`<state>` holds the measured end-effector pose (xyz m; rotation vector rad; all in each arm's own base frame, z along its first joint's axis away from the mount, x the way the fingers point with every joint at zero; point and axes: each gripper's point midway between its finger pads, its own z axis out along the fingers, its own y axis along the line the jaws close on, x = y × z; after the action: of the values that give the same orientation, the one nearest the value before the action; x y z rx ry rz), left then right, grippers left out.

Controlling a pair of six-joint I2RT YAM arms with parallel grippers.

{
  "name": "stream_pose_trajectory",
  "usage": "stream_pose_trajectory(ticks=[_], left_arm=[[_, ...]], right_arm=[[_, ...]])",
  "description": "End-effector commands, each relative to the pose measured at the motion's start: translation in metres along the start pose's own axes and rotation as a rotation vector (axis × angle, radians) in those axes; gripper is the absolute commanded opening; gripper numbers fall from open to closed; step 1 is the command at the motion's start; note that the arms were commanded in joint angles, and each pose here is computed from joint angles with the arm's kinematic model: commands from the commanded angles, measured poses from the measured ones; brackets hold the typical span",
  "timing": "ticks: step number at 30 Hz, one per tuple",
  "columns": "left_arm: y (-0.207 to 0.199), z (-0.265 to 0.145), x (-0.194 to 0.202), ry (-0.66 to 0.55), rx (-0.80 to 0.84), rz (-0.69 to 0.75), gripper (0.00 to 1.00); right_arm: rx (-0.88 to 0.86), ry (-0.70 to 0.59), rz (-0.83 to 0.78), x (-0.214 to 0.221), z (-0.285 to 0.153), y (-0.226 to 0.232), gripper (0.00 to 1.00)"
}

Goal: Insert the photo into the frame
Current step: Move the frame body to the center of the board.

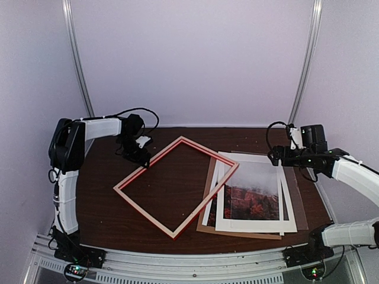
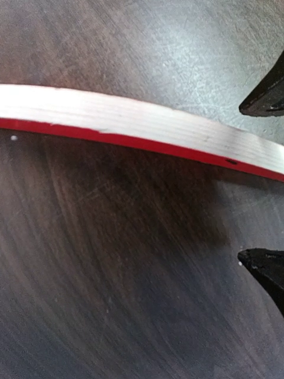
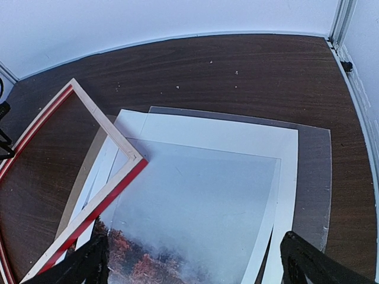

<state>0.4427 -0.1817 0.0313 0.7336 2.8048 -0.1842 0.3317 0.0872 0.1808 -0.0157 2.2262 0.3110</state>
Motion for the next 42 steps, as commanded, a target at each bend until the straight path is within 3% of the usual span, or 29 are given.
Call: stream_pose_trajectory(ticks=[1,8,19,33,42], left_arm=[[-0.004,0.001,-0.002,0.012,0.015,0.029,0.71],[-0.002,0.007,0.016,0.047,-0.007,-0.006,0.43],[0.001,-0.009,0.07,0.056,-0.082,-0.185,0.23],[0.019,-0.039,0.164,0.089,-0.236,-0.373,0.21],[0.036,-0.048,0.183,0.101,-0.302,-0.437,0.24]], right_arm=[[0.015,-0.004,0.01,0.004,-0.005,-0.003,1.0],[0.015,0.005,0.014,0.01,-0.004,-0.003,1.0],[0.008,0.013,0.01,0.012,-0.003,-0.002,1.0],[0.013,0.059,0.027,0.021,0.004,-0.002,1.0],[0.362,0.307,0.047,0.058,-0.002,-0.063,1.0]])
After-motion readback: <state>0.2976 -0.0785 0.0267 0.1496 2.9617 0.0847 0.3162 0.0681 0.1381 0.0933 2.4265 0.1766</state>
